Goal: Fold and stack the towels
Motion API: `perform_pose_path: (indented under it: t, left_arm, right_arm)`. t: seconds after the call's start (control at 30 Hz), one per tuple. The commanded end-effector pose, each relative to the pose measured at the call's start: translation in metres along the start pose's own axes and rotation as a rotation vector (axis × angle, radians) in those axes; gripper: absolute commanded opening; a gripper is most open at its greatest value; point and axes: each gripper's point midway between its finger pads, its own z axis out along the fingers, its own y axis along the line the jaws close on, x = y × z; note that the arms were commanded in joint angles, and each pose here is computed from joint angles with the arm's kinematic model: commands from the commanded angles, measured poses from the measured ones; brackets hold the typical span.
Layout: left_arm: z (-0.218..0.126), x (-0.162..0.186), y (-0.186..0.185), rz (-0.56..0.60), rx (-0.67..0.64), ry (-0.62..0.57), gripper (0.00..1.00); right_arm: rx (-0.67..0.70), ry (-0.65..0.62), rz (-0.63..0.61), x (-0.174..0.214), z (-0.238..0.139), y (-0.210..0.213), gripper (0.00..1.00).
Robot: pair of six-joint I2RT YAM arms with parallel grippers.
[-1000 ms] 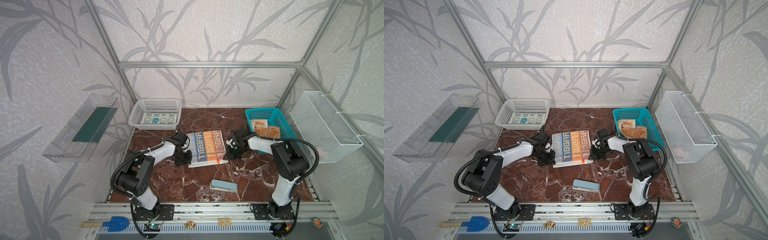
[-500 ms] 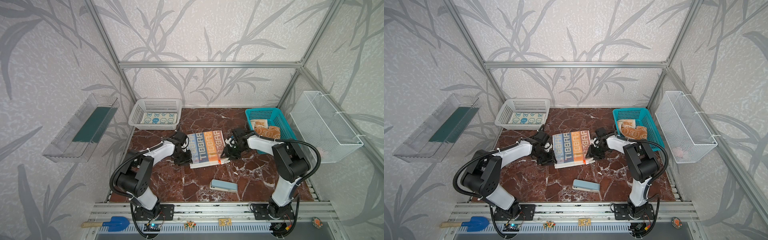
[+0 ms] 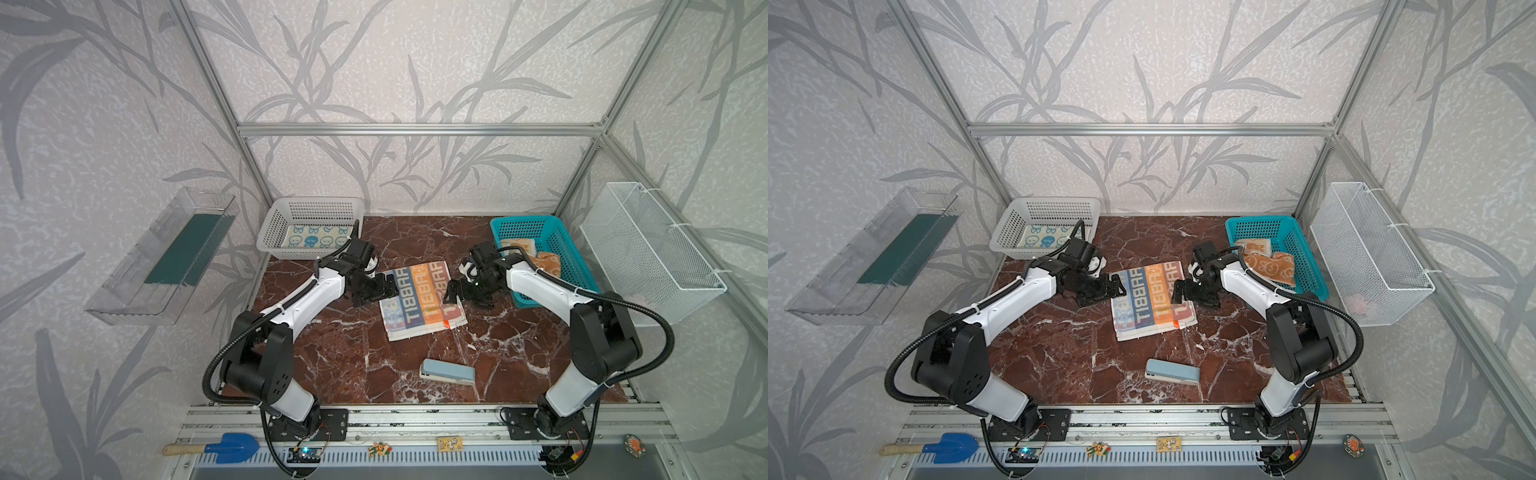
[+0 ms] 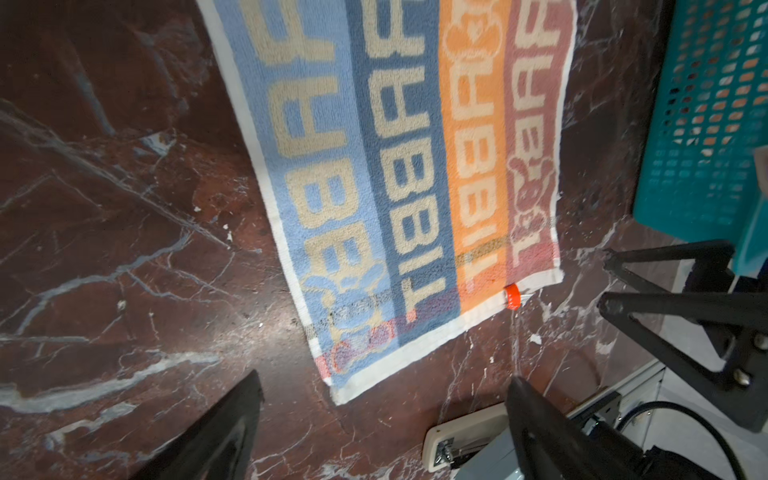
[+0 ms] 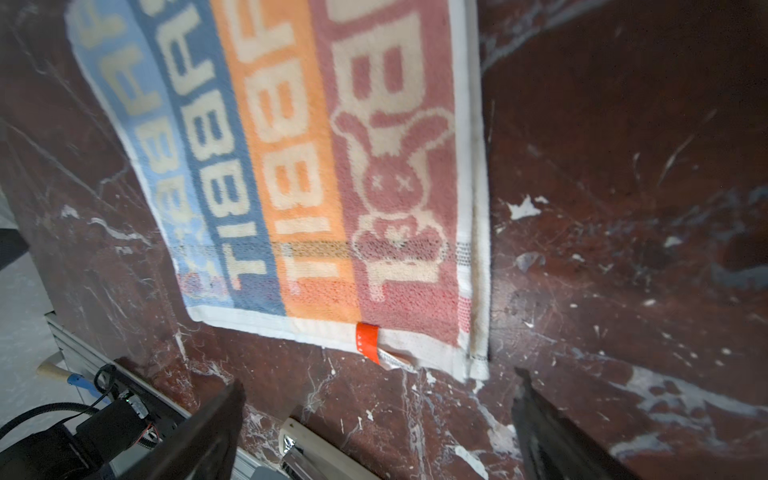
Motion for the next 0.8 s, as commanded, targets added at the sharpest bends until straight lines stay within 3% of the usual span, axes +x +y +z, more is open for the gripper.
perform_pose_path:
  t: [0.0,0.17,0.47,0.77]
  left_arm:
    - [0.003,-0.021,-0.010,-0.045,0.032,-0.033,0.99]
    - [0.014,-0.053,-0.007,-0.103,0.047,-0.064,0.99]
    - [0.053,-0.088,0.008,-0.119,0.015,-0.003,0.99]
    - [0.086,-0.103,0.024,-0.091,-0.052,0.058,0.99]
  right_arm:
    - [-0.022,-0.034,-0.056,-0.017,-0.015,0.013,0.99]
    - [-0.007,-0.037,-0.095,-0.066,-0.004,0.011,0.99]
    - [0.040,-0.022,-0.182,-0.143,0.022,-0.004,0.99]
    - [0.081,0.036,-0.246,-0.167,0.057,-0.017,0.79]
